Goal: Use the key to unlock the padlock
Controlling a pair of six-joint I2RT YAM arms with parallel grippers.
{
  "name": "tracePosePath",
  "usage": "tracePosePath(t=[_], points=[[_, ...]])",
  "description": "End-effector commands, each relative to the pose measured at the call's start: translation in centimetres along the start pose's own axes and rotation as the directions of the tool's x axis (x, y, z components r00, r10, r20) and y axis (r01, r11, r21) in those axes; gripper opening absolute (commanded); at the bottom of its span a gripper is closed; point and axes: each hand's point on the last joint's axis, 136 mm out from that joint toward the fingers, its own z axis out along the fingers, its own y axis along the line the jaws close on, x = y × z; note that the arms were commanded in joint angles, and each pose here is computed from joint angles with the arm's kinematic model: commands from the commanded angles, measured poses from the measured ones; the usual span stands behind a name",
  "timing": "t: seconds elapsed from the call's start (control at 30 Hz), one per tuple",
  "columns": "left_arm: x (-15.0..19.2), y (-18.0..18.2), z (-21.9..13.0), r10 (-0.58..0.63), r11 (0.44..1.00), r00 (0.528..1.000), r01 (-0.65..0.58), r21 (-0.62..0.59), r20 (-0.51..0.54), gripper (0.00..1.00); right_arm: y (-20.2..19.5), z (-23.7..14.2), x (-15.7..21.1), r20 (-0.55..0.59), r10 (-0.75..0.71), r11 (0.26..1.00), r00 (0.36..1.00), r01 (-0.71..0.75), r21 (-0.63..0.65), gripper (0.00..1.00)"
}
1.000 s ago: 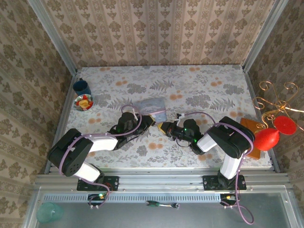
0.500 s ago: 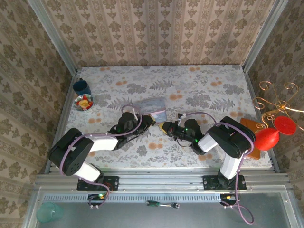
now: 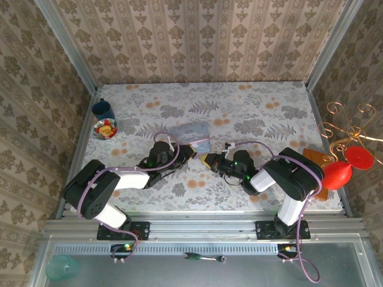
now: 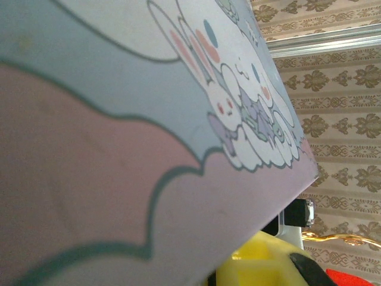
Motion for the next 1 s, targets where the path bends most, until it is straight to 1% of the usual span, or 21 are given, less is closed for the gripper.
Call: tracePosePath(t=[0.0, 0.97], points=[[0.2, -1.7, 0.1, 0.005, 0.998, 1.0, -0.004, 0.071, -0.012, 0.04, 1.0, -0.6, 0.1, -0.003, -0.038, 0.999, 0.999, 0.038, -0.037, 0.0], [0.4, -2.3, 0.2, 0.01, 0.996, 1.0, -0.008, 0.091, -0.016, 0.03, 2.1, -0.5, 0.1, -0.006, -0.049, 0.997, 0.999, 0.049, -0.064, 0.0]])
